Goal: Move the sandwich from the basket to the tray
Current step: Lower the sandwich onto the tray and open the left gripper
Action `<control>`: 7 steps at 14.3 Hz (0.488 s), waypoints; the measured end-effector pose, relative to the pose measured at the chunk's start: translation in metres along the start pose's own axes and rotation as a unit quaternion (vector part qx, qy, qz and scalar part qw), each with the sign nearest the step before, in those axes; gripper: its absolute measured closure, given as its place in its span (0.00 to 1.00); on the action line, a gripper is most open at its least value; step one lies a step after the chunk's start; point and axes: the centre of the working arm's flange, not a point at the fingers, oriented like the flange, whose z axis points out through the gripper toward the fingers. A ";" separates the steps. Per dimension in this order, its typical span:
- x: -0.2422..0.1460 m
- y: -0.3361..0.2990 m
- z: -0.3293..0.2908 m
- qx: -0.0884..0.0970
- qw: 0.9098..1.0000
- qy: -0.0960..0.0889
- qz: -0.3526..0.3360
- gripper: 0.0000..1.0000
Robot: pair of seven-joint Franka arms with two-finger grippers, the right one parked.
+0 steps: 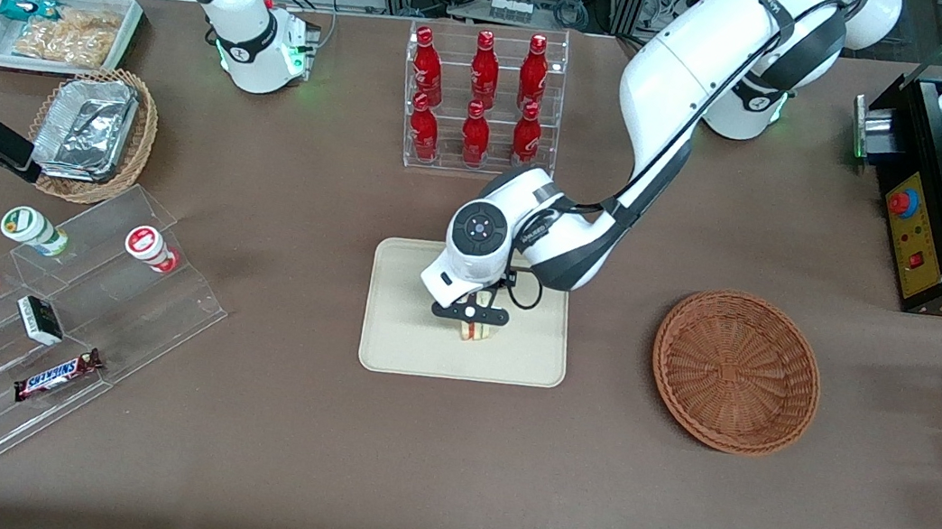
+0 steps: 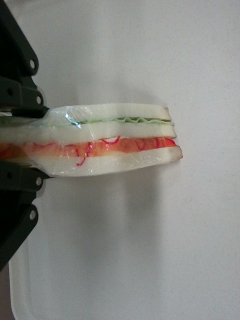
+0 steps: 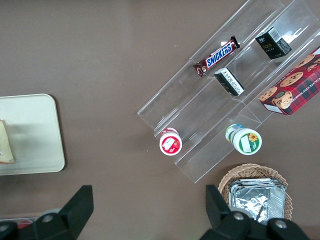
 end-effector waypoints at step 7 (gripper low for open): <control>0.006 0.002 -0.027 -0.014 0.999 0.017 -0.026 0.00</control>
